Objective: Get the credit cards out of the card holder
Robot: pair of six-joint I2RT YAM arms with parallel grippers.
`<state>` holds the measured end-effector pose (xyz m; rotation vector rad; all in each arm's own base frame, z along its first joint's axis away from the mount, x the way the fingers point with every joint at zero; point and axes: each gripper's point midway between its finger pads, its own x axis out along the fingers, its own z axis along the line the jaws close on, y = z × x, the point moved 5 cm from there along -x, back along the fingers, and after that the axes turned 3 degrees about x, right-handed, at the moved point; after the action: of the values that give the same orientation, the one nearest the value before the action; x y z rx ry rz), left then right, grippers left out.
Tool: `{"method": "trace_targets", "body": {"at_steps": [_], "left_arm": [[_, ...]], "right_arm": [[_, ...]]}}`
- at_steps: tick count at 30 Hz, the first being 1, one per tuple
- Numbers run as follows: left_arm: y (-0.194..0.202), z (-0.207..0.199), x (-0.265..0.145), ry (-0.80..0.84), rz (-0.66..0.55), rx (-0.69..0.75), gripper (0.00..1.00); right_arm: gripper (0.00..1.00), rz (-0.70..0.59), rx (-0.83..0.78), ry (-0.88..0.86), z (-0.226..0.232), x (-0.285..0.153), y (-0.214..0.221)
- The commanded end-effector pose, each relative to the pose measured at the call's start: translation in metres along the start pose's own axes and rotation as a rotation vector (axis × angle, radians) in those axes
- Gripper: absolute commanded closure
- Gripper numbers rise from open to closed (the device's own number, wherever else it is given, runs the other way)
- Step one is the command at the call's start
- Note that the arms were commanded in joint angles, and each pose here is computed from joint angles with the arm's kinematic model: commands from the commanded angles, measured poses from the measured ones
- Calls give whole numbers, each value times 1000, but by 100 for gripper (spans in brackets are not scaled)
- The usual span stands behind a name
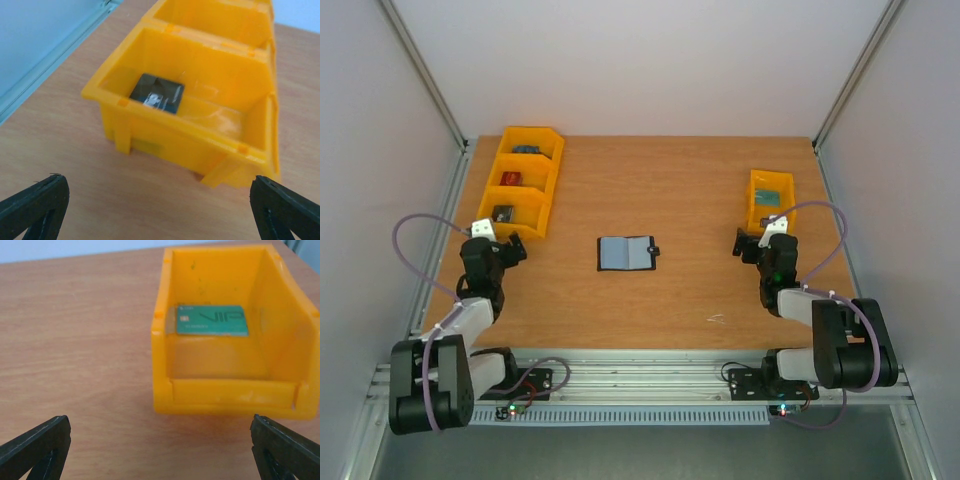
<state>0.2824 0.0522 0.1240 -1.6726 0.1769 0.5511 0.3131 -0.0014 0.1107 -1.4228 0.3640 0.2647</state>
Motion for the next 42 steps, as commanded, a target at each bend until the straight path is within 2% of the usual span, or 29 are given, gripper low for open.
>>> {"method": "trace_targets", "body": {"at_steps": [1,7,9,13,18,21,22,25,29,42], "left_arm": [[-32,-16,3,11,-214,-37,1],[-39,-36,24,56,-207,13,1],[-42,-41,26,95,-271,58,1],[-22,-55,41,162,-244,131,1],[-24,-56,51,149,-223,139,1],[-24,-56,52,147,-214,139,1],[-25,-57,53,149,-206,138,1],[-24,-62,55,188,-187,163,1],[-24,-69,56,240,-177,185,1],[-24,-69,57,241,-182,185,1]], "right_arm": [[2,-148,-54,-104,15,0,-32],[2,-147,-88,-166,23,-1,-31],[2,-163,-83,-151,20,-3,-32],[2,-174,-98,-183,24,-7,-30],[2,-175,-132,-177,24,3,-27],[2,-182,-115,-156,13,29,-18],[1,-130,-100,-127,10,31,-16],[2,-151,-110,-158,12,28,-15],[2,-137,-63,-72,0,32,-16],[1,-136,-54,-69,-1,32,-16]]}}
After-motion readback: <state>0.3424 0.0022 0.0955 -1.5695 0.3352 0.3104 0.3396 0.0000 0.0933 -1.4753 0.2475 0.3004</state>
